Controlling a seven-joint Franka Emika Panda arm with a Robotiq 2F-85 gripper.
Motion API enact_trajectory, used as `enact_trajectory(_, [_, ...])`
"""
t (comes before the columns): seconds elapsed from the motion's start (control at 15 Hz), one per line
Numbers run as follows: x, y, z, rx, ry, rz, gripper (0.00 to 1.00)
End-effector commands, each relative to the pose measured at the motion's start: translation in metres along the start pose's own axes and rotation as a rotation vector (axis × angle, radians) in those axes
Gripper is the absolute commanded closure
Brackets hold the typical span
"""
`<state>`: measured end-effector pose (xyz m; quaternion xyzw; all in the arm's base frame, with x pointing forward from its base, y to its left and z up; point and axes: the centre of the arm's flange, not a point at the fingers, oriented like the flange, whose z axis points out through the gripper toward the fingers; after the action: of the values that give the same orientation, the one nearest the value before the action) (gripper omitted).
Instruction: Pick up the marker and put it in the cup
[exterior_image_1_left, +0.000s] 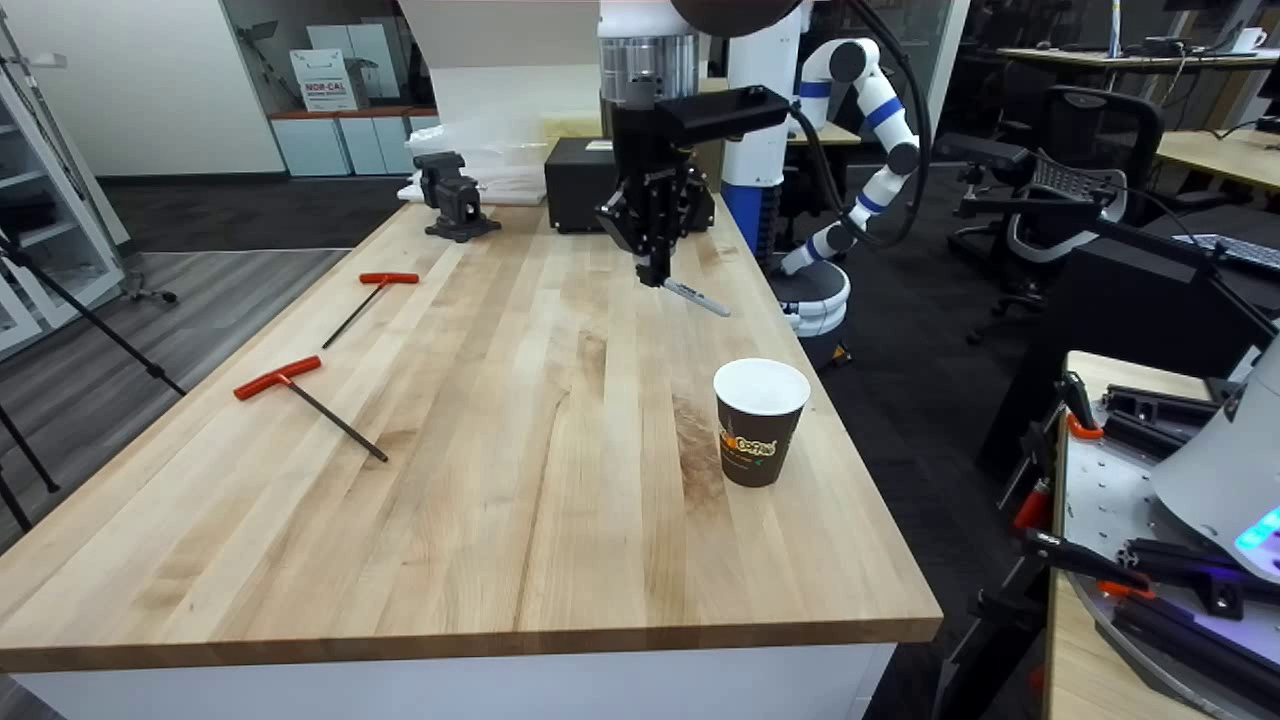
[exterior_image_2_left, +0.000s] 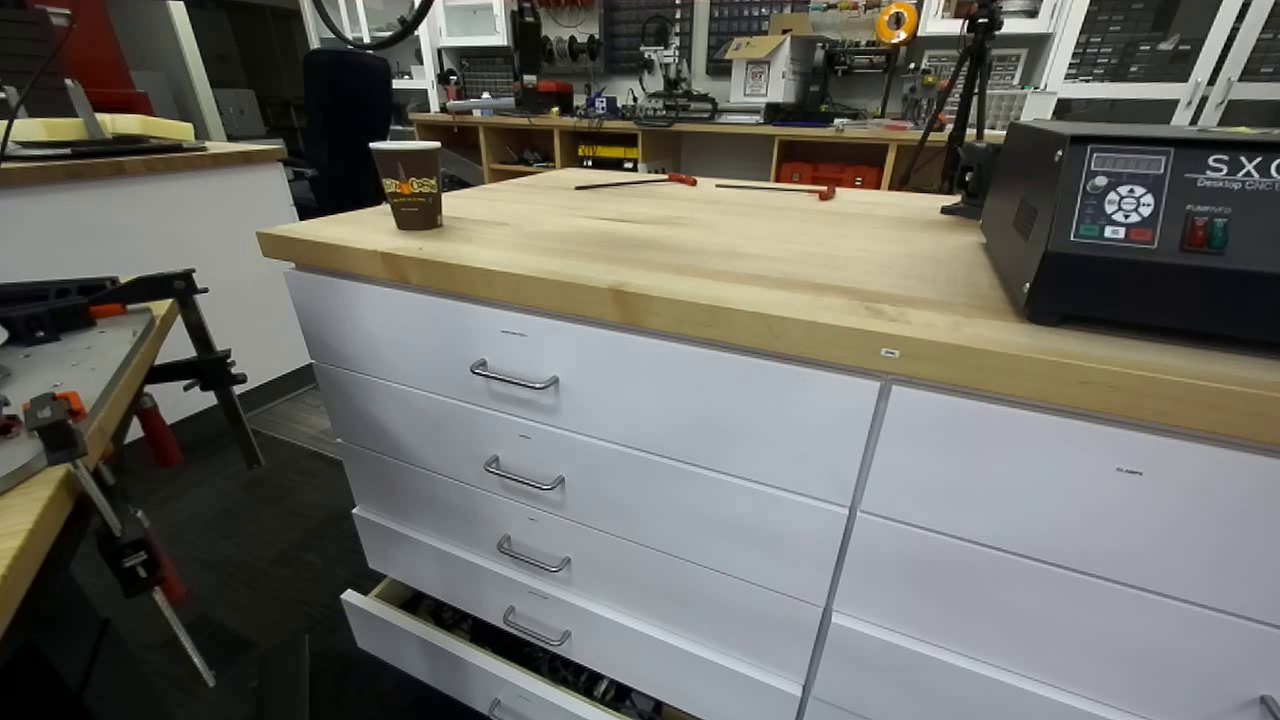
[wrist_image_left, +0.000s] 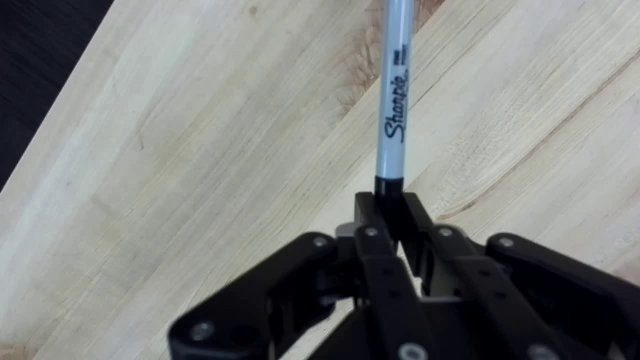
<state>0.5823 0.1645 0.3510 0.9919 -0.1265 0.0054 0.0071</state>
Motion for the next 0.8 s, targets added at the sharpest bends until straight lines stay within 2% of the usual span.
enact_trajectory(0.0, [-0.041,0.011,-0.007,0.006,-0.002,-0.037,0.94])
enact_trajectory(0.27, [-0.062,0.001,-0.006,-0.002,-0.024,-0.068,0.94])
enact_trajectory(0.73, [-0.087,-0.004,-0.001,0.03,-0.004,-0.106,0.94])
